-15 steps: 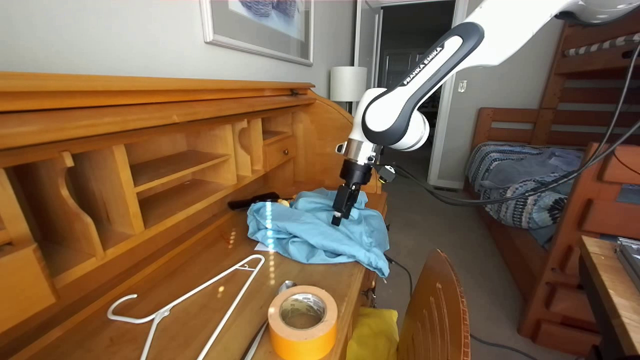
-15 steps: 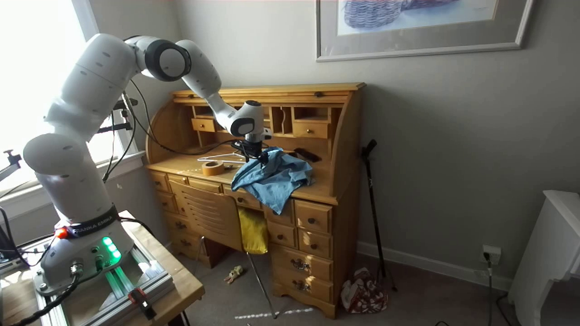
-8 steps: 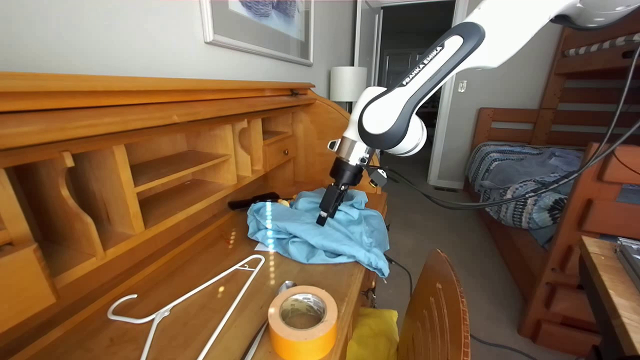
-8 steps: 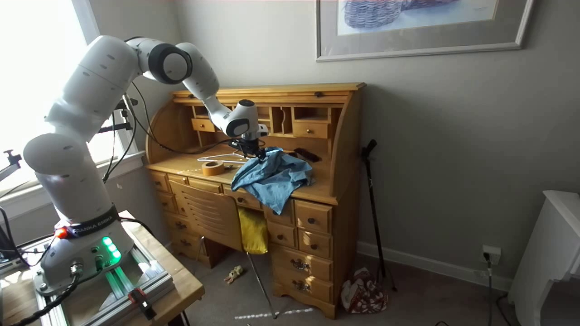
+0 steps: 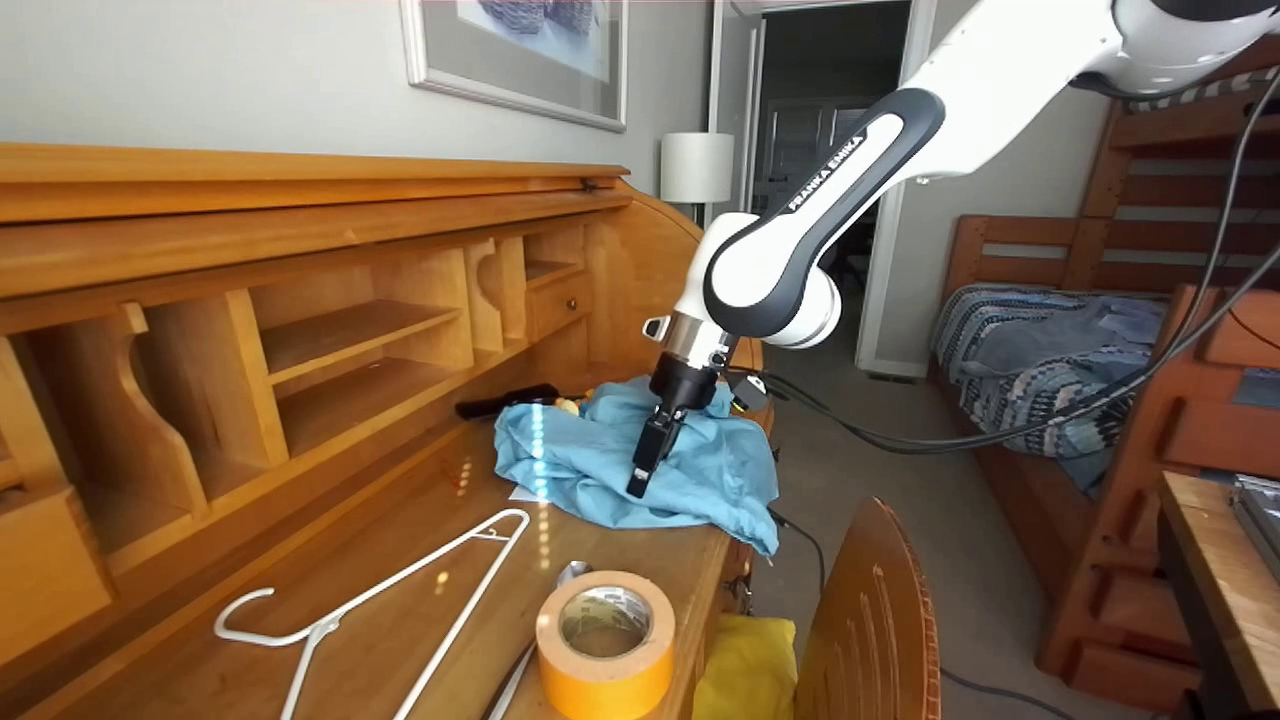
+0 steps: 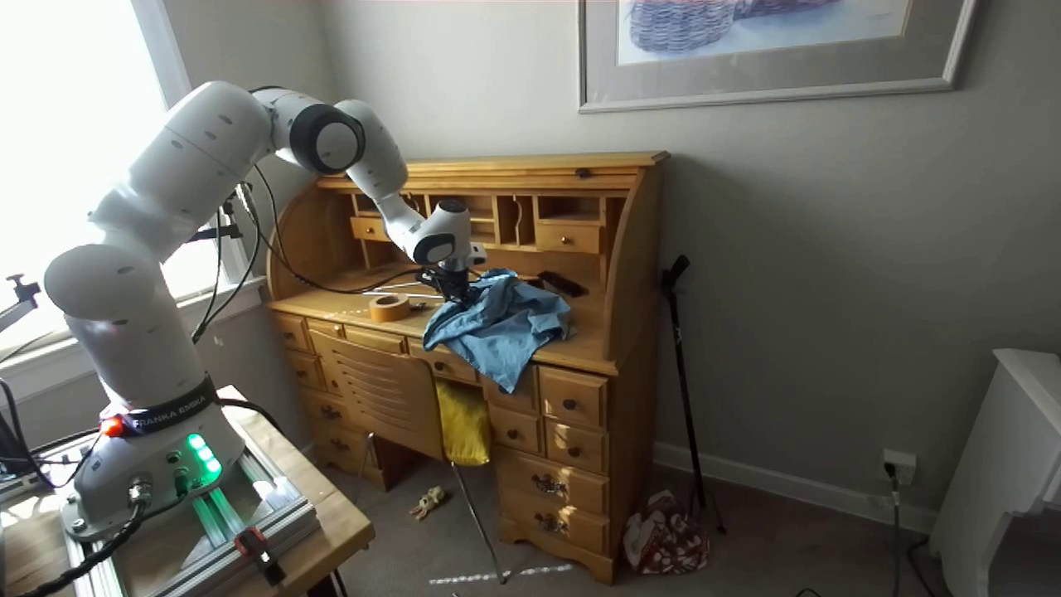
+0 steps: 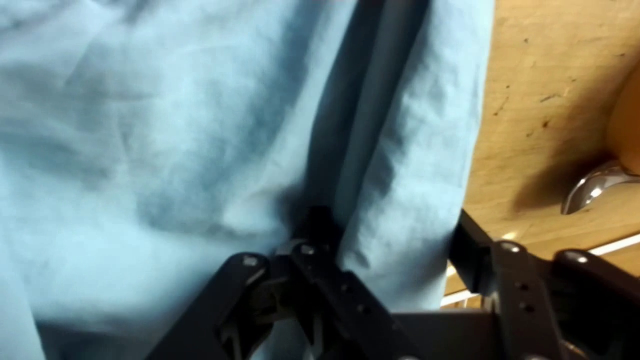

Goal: Move the blue cloth

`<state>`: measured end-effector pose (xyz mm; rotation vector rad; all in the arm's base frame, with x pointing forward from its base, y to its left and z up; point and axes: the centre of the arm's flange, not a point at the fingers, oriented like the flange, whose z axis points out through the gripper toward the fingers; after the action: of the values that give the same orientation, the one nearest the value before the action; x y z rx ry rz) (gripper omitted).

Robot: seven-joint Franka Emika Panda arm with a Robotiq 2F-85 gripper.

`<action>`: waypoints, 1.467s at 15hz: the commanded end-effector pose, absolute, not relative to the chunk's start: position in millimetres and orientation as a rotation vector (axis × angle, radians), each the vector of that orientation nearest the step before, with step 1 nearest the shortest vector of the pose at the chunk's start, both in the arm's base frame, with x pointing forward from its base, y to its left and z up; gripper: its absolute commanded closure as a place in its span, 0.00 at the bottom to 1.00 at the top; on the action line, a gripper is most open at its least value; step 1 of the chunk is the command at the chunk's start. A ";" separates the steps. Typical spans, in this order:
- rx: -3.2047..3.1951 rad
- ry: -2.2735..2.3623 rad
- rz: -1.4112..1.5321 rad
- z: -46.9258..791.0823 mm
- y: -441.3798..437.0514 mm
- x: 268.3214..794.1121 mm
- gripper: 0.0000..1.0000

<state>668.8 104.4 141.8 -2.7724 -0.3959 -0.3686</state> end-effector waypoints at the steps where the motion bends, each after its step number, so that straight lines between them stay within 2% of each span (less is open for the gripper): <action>1: -2.771 -0.428 -0.360 132.8 105.5 680.6 0.70; 5: -2.785 -0.430 -0.354 129.2 107.0 682.6 0.99; 15: -2.682 -0.948 -0.652 169.3 183.8 650.9 1.00; 22: -2.457 -1.456 -0.725 167.3 240.2 617.2 1.00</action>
<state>637.1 230.9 163.8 -2.5466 -1.2638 -0.6892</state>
